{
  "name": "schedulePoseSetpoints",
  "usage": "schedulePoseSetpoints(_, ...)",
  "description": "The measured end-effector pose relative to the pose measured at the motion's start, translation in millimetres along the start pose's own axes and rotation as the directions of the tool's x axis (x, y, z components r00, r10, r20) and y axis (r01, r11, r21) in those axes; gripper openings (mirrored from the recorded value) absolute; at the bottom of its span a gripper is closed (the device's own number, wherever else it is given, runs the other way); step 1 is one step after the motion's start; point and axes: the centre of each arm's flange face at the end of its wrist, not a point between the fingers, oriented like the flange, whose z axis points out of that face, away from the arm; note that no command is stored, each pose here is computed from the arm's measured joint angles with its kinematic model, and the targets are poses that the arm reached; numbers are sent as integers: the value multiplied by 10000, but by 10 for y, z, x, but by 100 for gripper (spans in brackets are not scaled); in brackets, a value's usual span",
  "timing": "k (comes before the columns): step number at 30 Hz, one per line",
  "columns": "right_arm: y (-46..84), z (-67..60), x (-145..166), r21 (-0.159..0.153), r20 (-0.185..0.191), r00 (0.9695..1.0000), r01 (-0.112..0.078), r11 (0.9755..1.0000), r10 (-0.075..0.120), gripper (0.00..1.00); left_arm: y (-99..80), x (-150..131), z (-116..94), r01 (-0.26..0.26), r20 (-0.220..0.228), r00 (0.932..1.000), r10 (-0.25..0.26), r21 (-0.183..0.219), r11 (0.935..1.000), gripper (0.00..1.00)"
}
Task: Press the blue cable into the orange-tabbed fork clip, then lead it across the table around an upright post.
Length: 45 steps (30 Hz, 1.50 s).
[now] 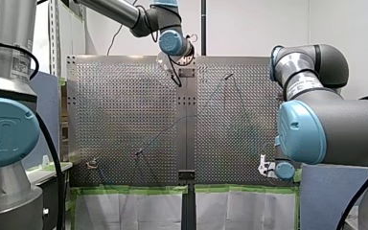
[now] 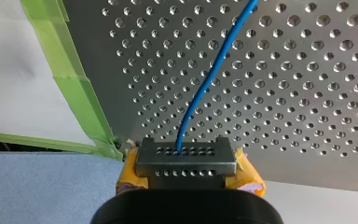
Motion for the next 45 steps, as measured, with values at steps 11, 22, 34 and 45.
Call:
schedulePoseSetpoints(11, -8, 3, 6, 30, -6, 10000, -5, 10000, 5, 0, 498, 255, -213, -1254, -657, 9909, 1175, -1337, 9831, 100)
schedulePoseSetpoints(22, -9, 3, 5, 38, -8, 10000, -10, 10000, 10, 0, 888, 503, -485, -2732, -1396, 9583, 2495, -1901, 9430, 100)
schedulePoseSetpoints(34, -17, 3, 4, 87, -11, 10000, -6, 10000, 6, 0, 1172, 723, -694, -3521, -1645, 9310, 3259, -1692, 9206, 100)
schedulePoseSetpoints(45, -49, 4, 9, 162, -20, 10000, 5, 9999, -4, 0, 1448, 897, -882, -3383, -1671, 9350, 3127, -1572, 9278, 100)
